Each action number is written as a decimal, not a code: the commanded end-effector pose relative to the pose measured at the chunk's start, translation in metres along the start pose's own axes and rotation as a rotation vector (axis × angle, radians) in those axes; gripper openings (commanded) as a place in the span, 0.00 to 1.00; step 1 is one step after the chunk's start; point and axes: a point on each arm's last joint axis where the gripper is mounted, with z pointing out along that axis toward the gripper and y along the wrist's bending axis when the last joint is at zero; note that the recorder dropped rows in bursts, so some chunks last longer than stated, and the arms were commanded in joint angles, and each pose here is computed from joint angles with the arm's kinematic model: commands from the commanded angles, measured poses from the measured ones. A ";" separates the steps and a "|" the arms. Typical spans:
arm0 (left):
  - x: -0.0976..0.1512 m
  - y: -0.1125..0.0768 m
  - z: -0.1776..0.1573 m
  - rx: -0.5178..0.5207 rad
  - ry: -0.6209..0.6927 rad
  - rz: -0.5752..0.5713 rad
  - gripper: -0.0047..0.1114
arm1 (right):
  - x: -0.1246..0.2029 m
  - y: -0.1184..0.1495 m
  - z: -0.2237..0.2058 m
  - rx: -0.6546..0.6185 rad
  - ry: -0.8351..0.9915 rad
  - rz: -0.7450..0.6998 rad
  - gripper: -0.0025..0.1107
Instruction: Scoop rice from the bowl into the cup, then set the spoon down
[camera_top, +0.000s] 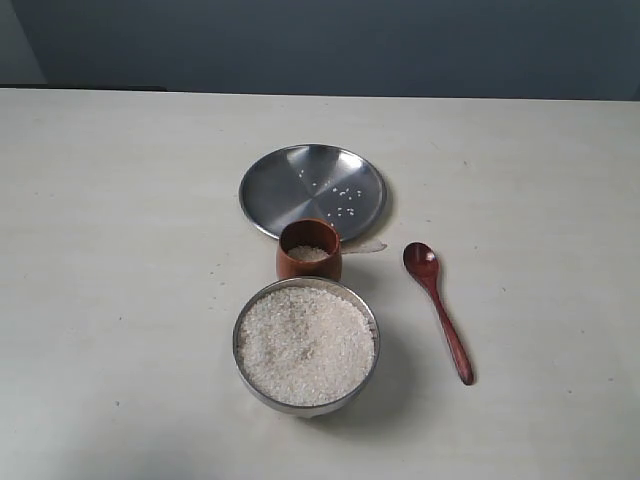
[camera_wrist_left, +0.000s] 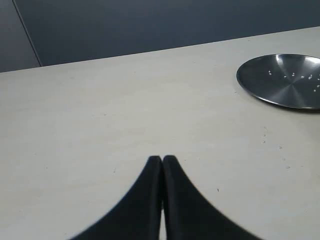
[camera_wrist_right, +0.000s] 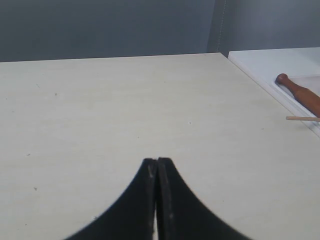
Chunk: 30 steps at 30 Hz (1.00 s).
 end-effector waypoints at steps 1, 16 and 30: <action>0.000 0.000 0.000 0.000 -0.013 0.004 0.05 | 0.000 0.000 0.000 0.003 -0.005 -0.008 0.02; -0.003 0.005 0.000 -0.057 -0.037 0.200 0.05 | -0.029 -0.001 -0.005 0.009 -0.329 -0.014 0.02; -0.044 0.005 -0.012 0.027 -0.530 -0.323 0.05 | -0.035 -0.003 -0.008 -0.097 -0.406 0.658 0.02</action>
